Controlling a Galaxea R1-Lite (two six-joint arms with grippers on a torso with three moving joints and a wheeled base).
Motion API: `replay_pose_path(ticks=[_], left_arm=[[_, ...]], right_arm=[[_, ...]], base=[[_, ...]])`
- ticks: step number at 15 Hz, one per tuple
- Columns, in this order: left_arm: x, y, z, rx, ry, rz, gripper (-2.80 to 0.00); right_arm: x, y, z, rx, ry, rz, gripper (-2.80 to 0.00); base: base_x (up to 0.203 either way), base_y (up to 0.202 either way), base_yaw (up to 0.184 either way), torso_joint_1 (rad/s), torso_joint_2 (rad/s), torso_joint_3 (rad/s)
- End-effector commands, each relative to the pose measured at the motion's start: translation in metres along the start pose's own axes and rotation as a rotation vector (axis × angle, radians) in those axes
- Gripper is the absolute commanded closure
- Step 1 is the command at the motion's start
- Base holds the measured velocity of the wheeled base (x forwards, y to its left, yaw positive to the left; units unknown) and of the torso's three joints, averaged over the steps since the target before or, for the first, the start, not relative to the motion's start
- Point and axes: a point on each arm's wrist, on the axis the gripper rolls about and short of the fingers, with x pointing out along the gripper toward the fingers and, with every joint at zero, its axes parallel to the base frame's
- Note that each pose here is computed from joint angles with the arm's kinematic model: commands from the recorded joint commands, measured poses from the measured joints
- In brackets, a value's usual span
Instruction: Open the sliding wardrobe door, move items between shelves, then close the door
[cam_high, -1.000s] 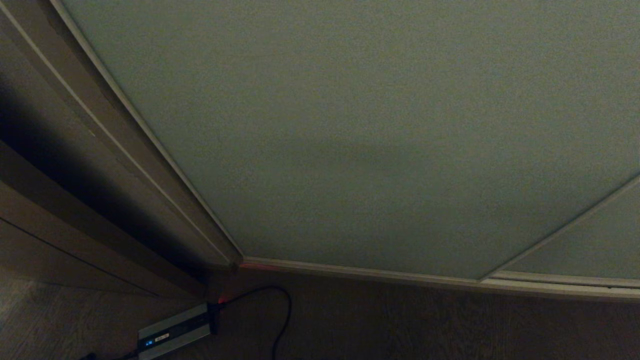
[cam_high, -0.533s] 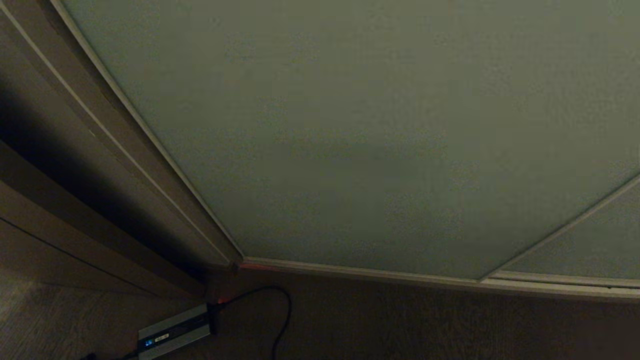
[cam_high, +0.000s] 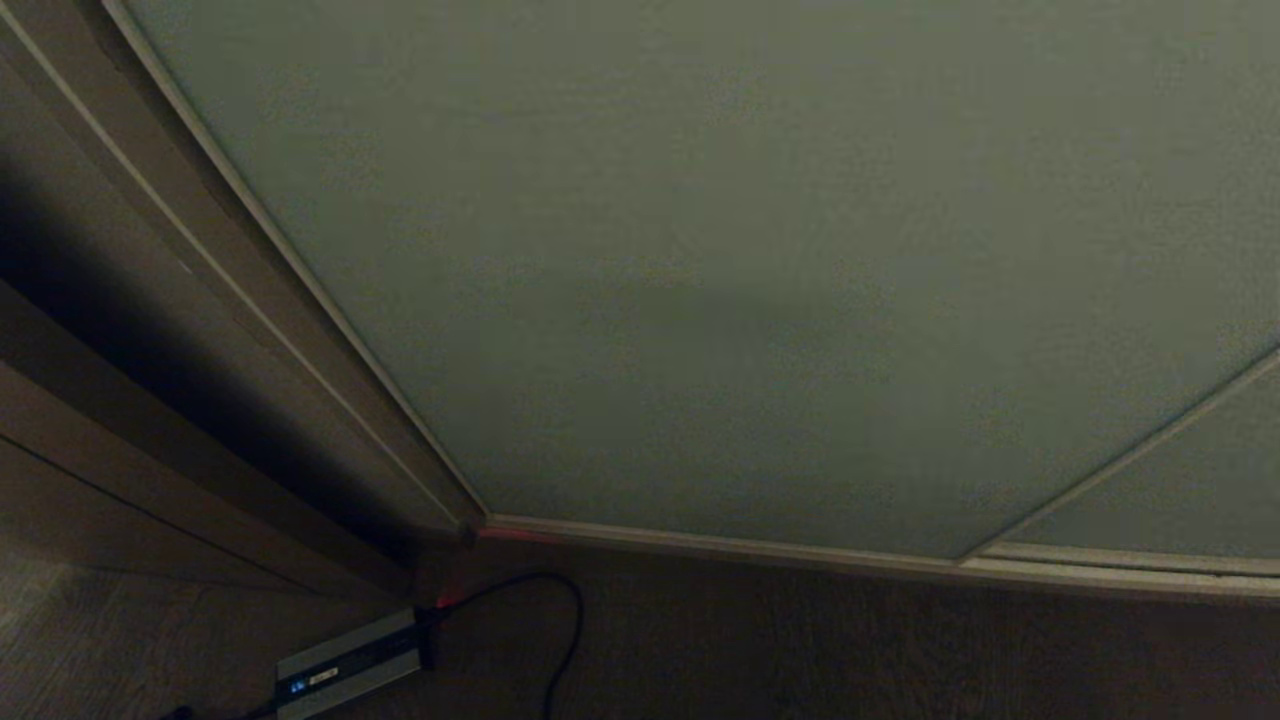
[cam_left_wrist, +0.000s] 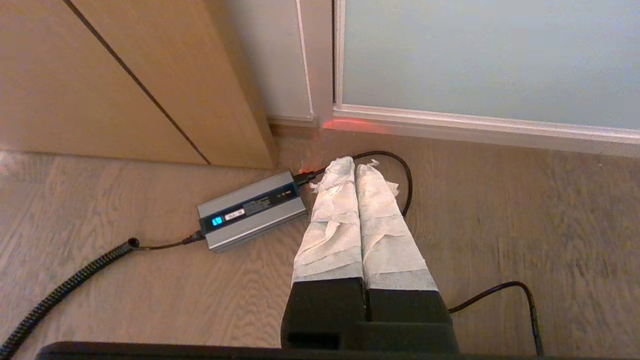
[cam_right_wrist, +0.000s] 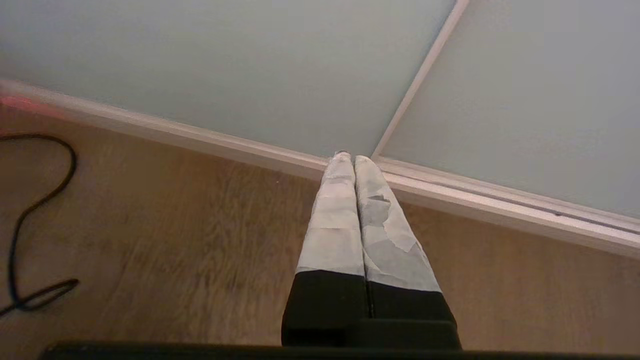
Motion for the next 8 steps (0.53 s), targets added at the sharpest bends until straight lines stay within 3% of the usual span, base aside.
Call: replay_pose_path(ticks=[1, 8], left_arm=[[0.0001, 0.0, 0.0, 0.0, 0.002, -0.001, 0.0], [0.0001, 0.0, 0.0, 0.0, 0.002, 0.001, 0.0]], right_arm=[[0.0004, 0.0003, -0.0032, 0.013, 0.011, 0.003, 0.0], [0.0004, 0.0003, -0.0033, 0.031, 0.013, 0.0, 0.0]], base=[[0.0, 0.0, 0.0, 0.0, 0.0, 0.0], [0.0, 0.0, 0.0, 0.0, 0.0, 0.0]])
